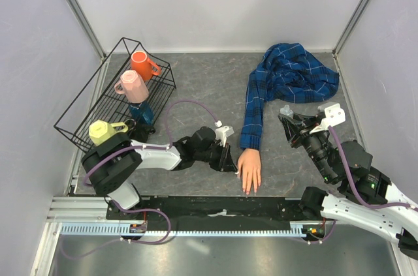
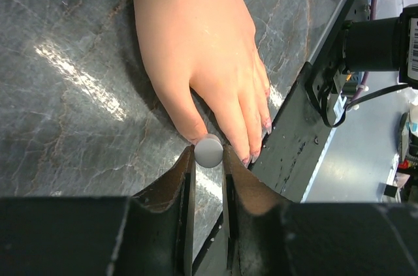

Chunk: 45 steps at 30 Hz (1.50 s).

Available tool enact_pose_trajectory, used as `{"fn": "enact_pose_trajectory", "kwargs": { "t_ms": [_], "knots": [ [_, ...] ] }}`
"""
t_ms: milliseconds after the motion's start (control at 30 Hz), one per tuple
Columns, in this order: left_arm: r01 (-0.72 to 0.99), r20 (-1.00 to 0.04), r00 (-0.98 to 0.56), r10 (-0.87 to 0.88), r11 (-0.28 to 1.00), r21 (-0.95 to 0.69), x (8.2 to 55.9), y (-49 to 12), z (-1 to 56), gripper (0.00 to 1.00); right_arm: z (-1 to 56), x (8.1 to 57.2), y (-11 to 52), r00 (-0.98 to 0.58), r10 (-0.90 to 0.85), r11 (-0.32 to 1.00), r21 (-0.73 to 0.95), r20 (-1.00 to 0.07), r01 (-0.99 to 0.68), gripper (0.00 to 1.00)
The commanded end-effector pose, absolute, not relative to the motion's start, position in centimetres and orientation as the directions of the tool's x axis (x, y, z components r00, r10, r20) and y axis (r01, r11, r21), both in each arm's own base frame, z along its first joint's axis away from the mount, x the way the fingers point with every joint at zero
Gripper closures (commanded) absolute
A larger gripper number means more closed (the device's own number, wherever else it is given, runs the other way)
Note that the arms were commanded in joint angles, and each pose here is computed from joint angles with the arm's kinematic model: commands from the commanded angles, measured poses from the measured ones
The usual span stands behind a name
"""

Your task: Paint the nails

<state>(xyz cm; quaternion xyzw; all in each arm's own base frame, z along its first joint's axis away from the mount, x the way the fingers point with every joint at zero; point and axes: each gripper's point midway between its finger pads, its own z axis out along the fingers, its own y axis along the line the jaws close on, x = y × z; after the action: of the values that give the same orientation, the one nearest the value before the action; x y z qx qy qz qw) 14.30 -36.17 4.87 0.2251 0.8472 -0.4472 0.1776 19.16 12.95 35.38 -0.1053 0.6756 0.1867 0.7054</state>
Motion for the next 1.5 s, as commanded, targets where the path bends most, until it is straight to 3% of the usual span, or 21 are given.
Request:
{"fn": "enact_pose_trajectory", "kwargs": {
  "t_ms": [0, 1467],
  "knots": [
    [0.591, -0.561, -0.798, 0.222, 0.475, -0.652, 14.66, -36.73, 5.82, 0.98, 36.09, 19.06, 13.08, 0.032, 0.141, 0.901, 0.114, -0.99, -0.418, 1.0],
    [0.592, -0.573, -0.792, 0.209, 0.492, -0.639, 14.61, -36.71, 6.01, 0.98, 35.9, 18.97, 13.26, 0.026, 0.14, 0.897, 0.116, -0.99, -0.427, 1.0]
  ]
}}
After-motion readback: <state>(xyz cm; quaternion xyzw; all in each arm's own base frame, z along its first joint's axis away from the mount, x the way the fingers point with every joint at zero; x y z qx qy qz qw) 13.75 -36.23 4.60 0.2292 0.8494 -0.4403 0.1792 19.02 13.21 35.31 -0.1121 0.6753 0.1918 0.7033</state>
